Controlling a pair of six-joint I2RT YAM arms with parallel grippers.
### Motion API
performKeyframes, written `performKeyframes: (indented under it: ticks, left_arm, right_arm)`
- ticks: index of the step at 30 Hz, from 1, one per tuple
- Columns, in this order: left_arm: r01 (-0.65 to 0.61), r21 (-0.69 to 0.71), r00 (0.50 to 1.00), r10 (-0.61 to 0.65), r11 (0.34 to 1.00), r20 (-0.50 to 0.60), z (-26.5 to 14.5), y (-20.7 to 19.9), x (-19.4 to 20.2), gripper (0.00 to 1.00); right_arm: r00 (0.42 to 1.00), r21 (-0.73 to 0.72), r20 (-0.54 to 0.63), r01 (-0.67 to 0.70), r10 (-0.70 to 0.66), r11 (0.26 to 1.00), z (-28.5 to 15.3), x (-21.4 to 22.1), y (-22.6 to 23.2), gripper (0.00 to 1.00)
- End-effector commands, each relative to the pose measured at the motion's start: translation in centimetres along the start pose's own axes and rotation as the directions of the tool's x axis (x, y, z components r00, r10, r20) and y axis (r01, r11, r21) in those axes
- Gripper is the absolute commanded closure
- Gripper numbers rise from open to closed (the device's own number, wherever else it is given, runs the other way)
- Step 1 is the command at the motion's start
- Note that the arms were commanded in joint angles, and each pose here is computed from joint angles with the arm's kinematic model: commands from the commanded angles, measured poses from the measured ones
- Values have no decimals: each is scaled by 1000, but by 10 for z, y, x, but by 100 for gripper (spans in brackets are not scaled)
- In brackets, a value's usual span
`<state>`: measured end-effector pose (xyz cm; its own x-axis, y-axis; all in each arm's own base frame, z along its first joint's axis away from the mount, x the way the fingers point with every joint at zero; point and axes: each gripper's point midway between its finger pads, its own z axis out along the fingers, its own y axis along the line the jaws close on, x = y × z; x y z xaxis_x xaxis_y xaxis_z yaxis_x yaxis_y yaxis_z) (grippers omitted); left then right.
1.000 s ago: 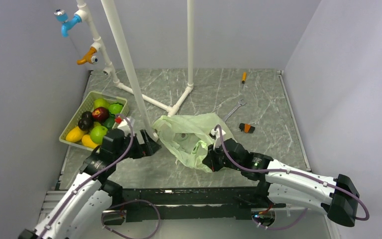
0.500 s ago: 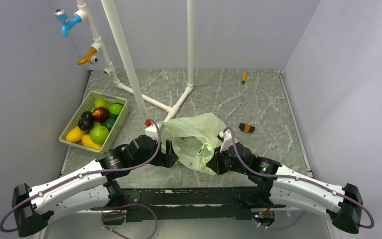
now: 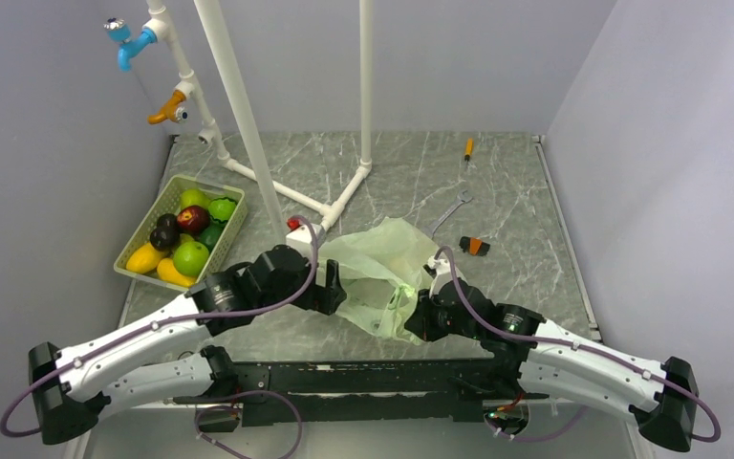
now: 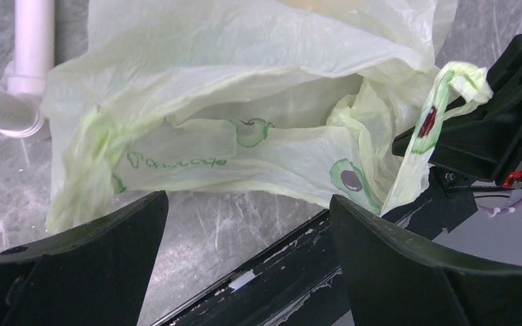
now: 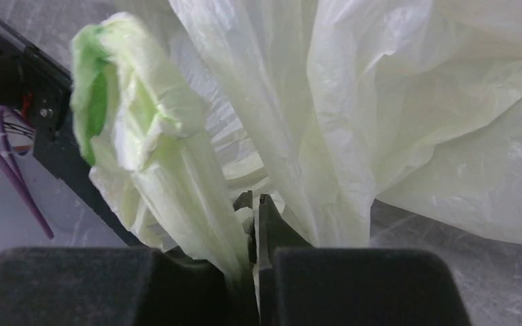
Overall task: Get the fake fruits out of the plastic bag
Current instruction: Adjust the plastic bag at the center of the board.
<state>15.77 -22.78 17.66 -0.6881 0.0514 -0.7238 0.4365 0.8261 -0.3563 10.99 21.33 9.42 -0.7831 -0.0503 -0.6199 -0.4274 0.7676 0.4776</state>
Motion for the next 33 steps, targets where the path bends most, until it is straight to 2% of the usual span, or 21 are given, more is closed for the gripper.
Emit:
performKeyframes:
  ticks: [1, 4, 8, 9, 10, 13, 15, 19, 22, 24, 27, 33]
  left_arm:
    - [-38, 73, 999, 39, 997, -5, 6, -22, -10, 6]
    - [-22, 166, 1000, 19, 986, 17, 17, -39, -11, 7]
    - [-14, 248, 1000, 18, 969, -13, 33, -55, 1, 9]
    - [-15, 261, 999, 23, 965, -26, 38, -58, 4, 10]
    - [-21, 271, 999, 32, 962, -36, 43, -62, 7, 10]
    - [-52, 267, 997, 66, 962, -45, 58, -68, 14, 13]
    - [-77, 270, 995, 90, 960, -39, 66, -71, 18, 15]
    - [-91, 272, 993, 107, 958, -47, 80, -72, 26, 15]
    - [-93, 274, 991, 116, 957, -71, 88, -74, 32, 15]
    - [-82, 265, 992, 105, 961, -74, 92, -73, 34, 15]
    - [-63, 271, 994, 85, 960, -70, 93, -74, 35, 15]
    - [-65, 276, 997, 77, 959, -32, 88, -78, 22, 16]
  right_arm:
    - [997, 39, -46, -60, 62, 997, -1, 9, -4, 83]
    - [990, 43, -107, -86, 91, 995, 1, 24, -5, 79]
    - [980, 33, -168, -107, 111, 994, 2, 38, -4, 64]
    - [978, 25, -179, -106, 109, 994, 3, 41, -3, 63]
    - [977, 22, -182, -104, 106, 994, 4, 41, -2, 64]
    - [979, 39, -181, -91, 97, 995, 3, 36, -3, 76]
    - [983, 38, -156, -91, 96, 995, 2, 32, -3, 76]
    - [977, 48, -164, -130, 136, 990, 3, 42, -9, 58]
    - [969, 56, -206, -130, 138, 990, -3, 46, -7, 49]
    - [974, 50, -192, -116, 123, 992, -11, 38, -3, 38]
    - [986, 31, -125, -105, 108, 994, -24, 20, 2, 15]
    - [993, -70, 7, -120, 121, 990, -51, -22, 30, 4]
